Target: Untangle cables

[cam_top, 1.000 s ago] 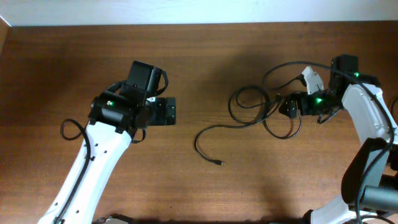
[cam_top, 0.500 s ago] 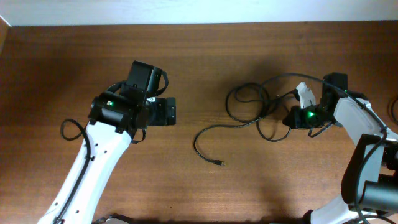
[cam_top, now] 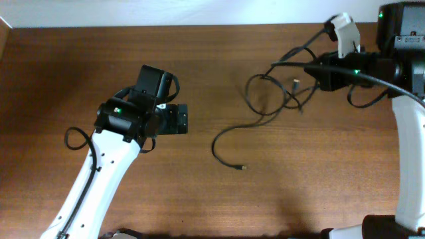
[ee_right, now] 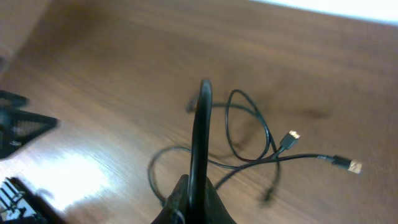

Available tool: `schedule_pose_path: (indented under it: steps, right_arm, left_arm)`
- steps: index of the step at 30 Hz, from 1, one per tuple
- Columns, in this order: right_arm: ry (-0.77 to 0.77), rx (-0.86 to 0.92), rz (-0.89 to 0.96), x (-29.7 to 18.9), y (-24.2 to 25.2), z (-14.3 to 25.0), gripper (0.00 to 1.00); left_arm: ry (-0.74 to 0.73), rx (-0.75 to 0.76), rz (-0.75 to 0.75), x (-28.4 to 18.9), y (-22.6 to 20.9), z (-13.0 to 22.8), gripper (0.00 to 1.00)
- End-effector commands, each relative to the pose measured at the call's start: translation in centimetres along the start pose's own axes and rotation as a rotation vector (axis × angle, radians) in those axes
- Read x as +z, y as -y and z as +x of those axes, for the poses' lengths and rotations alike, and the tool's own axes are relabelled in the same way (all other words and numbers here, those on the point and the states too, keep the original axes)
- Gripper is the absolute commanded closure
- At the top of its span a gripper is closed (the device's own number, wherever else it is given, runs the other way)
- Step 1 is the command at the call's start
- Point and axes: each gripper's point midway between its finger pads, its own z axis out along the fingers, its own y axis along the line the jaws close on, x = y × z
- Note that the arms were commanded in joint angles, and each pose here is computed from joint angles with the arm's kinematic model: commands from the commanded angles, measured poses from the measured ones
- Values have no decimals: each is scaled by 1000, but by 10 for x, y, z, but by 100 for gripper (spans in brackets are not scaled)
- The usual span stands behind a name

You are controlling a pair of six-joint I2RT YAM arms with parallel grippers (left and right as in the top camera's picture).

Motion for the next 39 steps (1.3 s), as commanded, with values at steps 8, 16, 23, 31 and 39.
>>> schedule_pose_path:
  steps: [8, 16, 23, 31, 39]
  right_arm:
    - [250, -70, -41, -70, -66, -62, 96]
    - [564, -108, -220, -153, -129, -120, 96]
    - [772, -42, -181, -184, -123, -163, 96]
    - [769, 143, -230, -157, -99, -188, 96]
    - [619, 57, -510, -148, -143, -172, 96]
  left_arm:
    - [22, -16, -2, -6, -2, -3, 1]
    - [22, -16, -2, -6, -2, -3, 1]
    - [22, -16, -2, -6, -2, -3, 1]
    - [22, -16, -2, -6, -2, -3, 1]
    - [22, -16, -2, -6, -2, -3, 1]
